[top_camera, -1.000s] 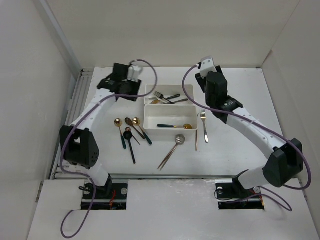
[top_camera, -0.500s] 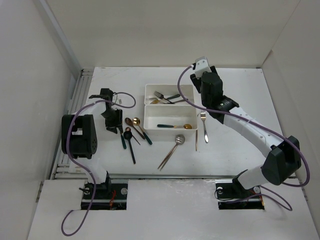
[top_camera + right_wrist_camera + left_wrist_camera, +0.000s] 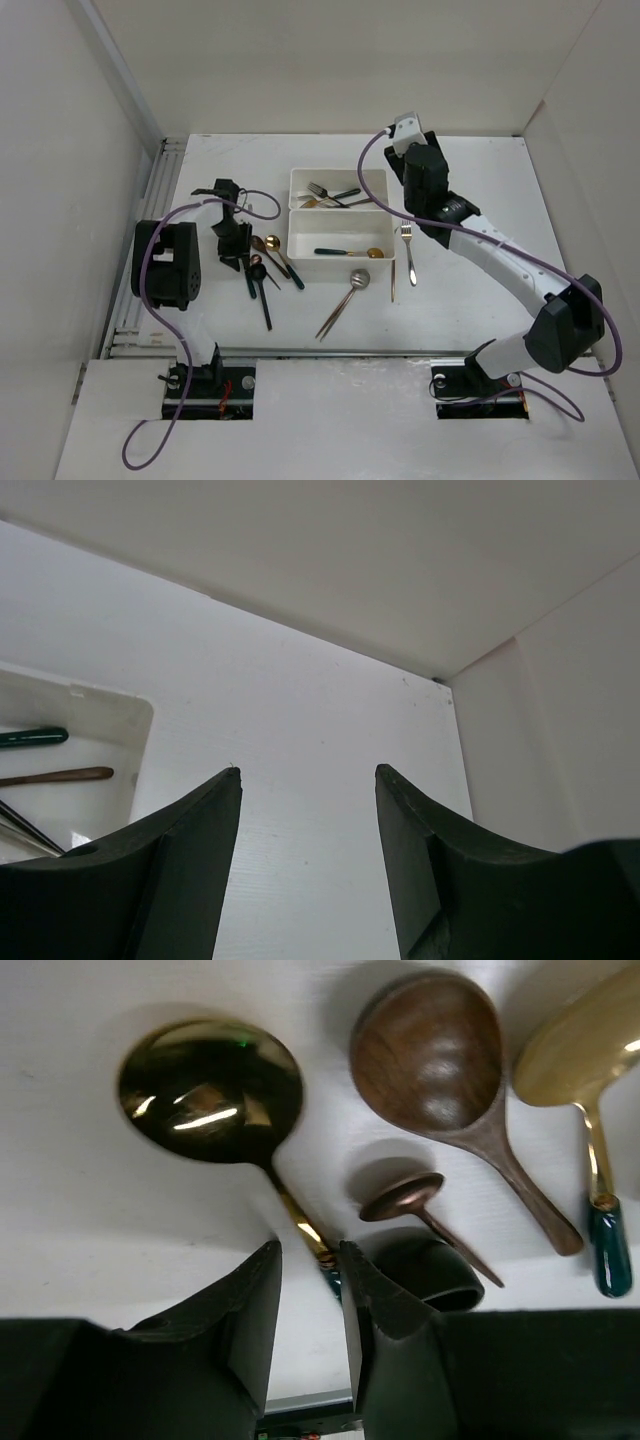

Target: Sort the eating utensils into containers

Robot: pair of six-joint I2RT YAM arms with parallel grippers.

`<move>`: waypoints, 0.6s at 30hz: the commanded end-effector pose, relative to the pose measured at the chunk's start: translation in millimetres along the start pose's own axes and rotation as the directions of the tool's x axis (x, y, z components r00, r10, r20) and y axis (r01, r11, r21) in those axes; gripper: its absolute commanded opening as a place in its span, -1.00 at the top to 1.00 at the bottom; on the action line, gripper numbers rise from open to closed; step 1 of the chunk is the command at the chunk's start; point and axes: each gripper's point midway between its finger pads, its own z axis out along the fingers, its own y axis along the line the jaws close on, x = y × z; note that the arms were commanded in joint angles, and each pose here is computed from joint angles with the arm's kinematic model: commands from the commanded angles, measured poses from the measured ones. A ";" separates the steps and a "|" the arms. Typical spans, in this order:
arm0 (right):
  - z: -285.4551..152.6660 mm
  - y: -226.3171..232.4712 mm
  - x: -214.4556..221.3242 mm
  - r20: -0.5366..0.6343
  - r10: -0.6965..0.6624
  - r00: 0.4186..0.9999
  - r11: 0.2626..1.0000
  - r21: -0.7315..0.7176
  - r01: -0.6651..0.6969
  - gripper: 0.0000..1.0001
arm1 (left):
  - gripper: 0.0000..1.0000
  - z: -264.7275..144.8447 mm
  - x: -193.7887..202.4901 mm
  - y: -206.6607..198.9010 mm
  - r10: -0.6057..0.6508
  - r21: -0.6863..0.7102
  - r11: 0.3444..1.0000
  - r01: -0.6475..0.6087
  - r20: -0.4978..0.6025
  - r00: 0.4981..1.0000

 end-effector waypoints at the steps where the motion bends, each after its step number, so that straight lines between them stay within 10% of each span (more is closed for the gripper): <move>1: -11.3 -24.8 -23.9 0.062 0.040 0.997 0.997 0.064 -0.044 -0.23 | 0.46 -1.6 -4.9 14.5 -0.002 -0.092 0.996 0.001 -0.011 1.000; 10: -12.8 -32.6 -33.8 0.076 0.037 0.996 0.996 0.080 -0.043 -0.23 | 1.00 14.4 -1.3 13.5 -0.012 -0.077 0.997 0.006 -0.075 0.997; 18: -6.4 -26.2 -36.0 0.075 0.032 0.997 0.997 0.070 -0.038 -0.23 | 1.00 -18.0 -64.8 42.5 -0.018 -0.130 0.991 0.028 0.077 0.997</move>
